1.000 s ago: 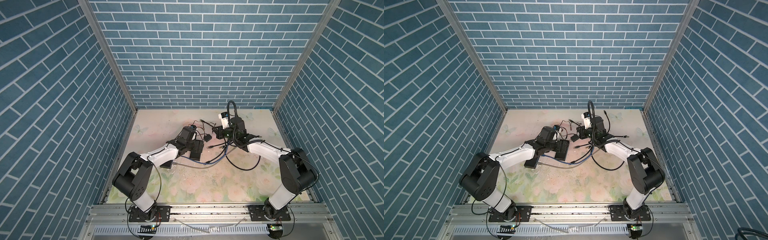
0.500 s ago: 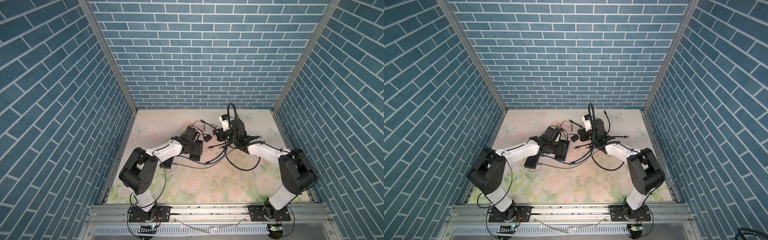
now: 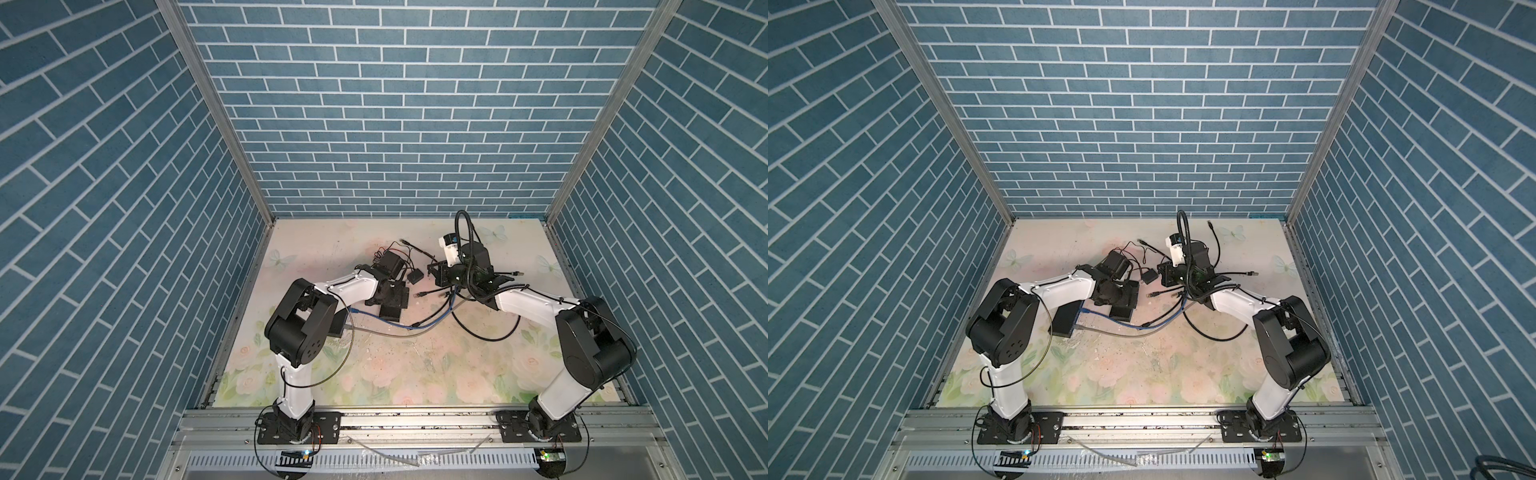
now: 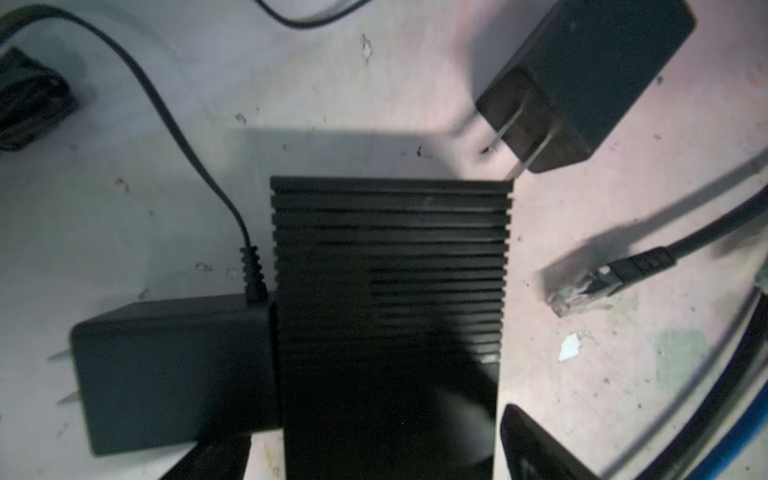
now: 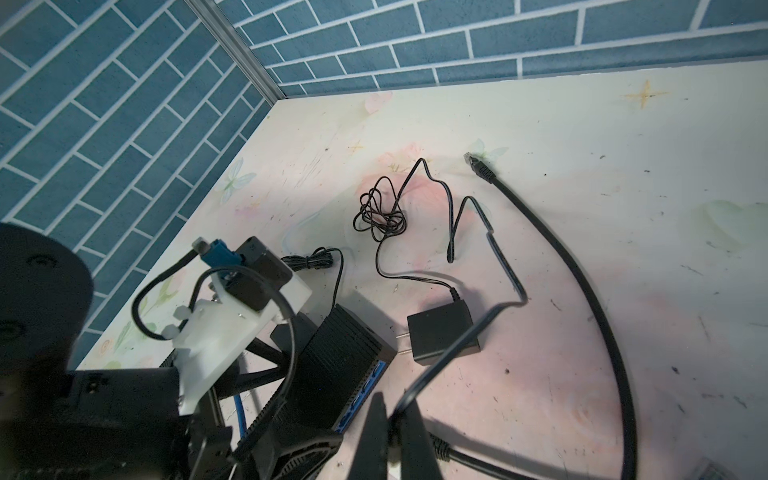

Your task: Insert the plug into the switch port

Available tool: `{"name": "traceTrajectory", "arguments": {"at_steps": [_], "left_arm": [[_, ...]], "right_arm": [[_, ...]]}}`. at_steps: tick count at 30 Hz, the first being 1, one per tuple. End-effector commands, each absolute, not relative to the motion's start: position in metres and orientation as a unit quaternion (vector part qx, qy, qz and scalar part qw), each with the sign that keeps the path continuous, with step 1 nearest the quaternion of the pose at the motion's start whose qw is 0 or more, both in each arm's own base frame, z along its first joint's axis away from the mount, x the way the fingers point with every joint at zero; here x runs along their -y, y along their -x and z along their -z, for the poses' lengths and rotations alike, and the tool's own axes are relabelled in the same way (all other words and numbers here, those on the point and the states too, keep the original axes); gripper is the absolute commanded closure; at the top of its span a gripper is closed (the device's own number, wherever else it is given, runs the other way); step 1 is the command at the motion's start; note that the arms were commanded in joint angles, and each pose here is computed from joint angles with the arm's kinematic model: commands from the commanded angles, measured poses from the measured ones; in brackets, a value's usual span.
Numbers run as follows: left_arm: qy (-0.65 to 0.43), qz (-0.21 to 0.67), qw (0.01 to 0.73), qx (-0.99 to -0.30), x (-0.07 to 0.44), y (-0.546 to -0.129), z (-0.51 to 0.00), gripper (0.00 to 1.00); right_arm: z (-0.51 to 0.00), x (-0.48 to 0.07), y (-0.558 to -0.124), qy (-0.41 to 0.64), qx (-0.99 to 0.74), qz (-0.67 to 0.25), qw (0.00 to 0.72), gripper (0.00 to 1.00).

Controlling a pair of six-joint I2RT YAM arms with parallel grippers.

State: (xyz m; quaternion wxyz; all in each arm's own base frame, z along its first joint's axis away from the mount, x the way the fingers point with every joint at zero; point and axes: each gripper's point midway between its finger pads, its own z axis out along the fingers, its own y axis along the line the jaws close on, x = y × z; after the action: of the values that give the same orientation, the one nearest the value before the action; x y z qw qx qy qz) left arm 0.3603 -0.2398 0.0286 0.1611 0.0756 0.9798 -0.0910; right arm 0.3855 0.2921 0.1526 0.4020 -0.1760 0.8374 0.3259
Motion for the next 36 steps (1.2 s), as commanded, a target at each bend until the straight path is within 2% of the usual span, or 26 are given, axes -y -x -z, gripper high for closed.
{"name": "traceTrajectory", "arguments": {"at_steps": [1,12,16,18,25,36], "left_arm": [[-0.085,0.061,0.147,-0.984,0.237,-0.361,-0.021,0.07],[-0.09,0.011,0.135,-0.987,0.229,-0.369,-0.006,0.17],[-0.093,0.011,0.134,-0.987,0.23,-0.369,-0.001,0.37],[-0.093,0.02,0.142,-0.985,0.231,-0.369,0.0,0.4],[-0.09,0.055,0.21,-0.972,0.233,-0.373,-0.022,0.46],[-0.116,0.102,0.323,-0.934,0.237,-0.379,-0.078,0.48]], "right_arm": [[-0.161,-0.285,-0.384,0.183,-0.83,-0.317,0.421,1.0],[-0.158,-0.279,-0.385,0.178,-0.833,-0.313,0.42,1.0],[-0.158,-0.277,-0.385,0.177,-0.833,-0.313,0.42,1.0],[-0.158,-0.277,-0.385,0.177,-0.832,-0.314,0.421,1.0],[-0.164,-0.279,-0.386,0.177,-0.826,-0.324,0.425,1.0],[-0.191,-0.287,-0.39,0.179,-0.798,-0.365,0.444,1.0]]}}
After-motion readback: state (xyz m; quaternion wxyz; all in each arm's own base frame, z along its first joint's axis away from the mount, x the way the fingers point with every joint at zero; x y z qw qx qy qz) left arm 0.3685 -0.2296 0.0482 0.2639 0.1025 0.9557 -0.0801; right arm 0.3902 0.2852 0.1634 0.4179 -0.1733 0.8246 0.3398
